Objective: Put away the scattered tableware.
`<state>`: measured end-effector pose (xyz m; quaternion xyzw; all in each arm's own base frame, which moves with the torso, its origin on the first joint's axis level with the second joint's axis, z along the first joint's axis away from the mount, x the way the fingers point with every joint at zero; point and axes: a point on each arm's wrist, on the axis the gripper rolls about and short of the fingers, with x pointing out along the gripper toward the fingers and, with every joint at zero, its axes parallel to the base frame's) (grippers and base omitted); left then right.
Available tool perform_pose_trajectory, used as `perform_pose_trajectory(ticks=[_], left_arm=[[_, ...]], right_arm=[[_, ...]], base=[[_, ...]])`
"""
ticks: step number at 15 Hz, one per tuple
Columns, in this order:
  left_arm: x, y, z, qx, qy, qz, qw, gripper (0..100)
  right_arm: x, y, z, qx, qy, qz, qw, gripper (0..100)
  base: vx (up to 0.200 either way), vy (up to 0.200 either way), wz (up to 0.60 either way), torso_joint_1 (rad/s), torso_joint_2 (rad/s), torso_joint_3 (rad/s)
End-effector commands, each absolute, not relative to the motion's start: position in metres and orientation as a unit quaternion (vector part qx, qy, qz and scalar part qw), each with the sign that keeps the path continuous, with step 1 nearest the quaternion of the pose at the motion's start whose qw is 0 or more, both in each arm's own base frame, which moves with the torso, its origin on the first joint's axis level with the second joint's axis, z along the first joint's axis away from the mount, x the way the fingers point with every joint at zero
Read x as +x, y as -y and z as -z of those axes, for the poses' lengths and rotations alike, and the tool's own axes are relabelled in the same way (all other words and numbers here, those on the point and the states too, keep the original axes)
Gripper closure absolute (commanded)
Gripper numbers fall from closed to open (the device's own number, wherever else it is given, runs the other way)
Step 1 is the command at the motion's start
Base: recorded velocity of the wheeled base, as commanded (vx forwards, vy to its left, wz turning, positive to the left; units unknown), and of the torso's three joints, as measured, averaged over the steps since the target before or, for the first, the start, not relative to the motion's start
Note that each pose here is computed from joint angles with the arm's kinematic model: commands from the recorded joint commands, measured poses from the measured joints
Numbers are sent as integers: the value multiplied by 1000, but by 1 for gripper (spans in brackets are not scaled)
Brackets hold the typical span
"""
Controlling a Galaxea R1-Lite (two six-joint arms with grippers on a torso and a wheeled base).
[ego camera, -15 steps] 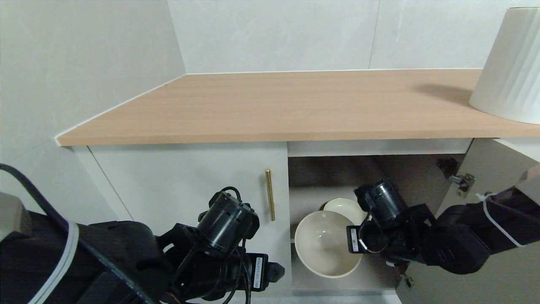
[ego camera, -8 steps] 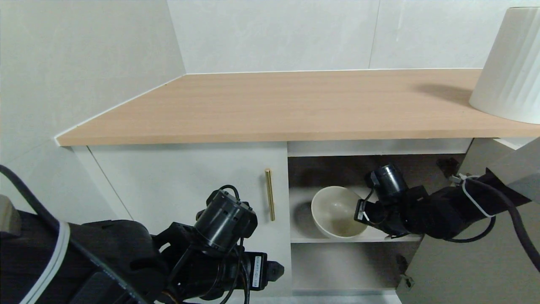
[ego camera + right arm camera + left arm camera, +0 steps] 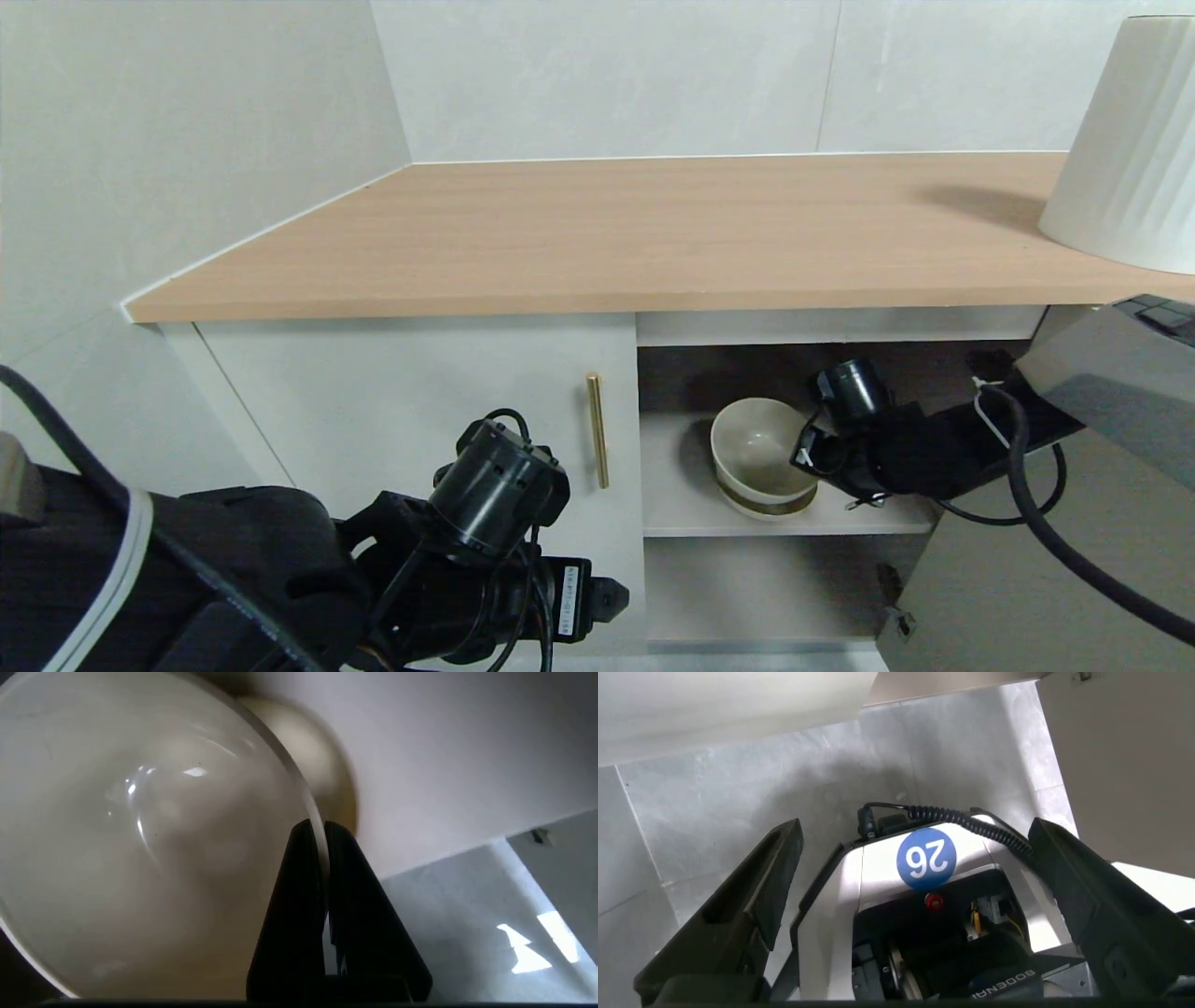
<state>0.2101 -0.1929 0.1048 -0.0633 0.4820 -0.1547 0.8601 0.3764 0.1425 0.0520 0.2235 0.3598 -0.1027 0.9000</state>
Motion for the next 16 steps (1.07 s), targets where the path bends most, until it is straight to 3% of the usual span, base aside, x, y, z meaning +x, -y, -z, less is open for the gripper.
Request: perform_pose_trajectory(ticks=[1,12,13,16], left_arm=[[210,193,-105,-64,-481,155,860,0],[210,193,-105,-64,-481,155,860,0],[210,193,-105,-63,-482,154,860,0],[210,193,-105,-63,-483,154,860,0]], right_arm=[[384,-141,-41,221,-364,112,898,100],[390,-140,-34,217,-362,122,898,100],[390,-140,-34,216,-361,125,899,0],[389,-141,-34,214,-361,124,899,0]], base=[[0,0,0,0,0,0],[0,0,0,0,0,0],[0,0,0,0,0,0],[0,0,0,0,0,0]])
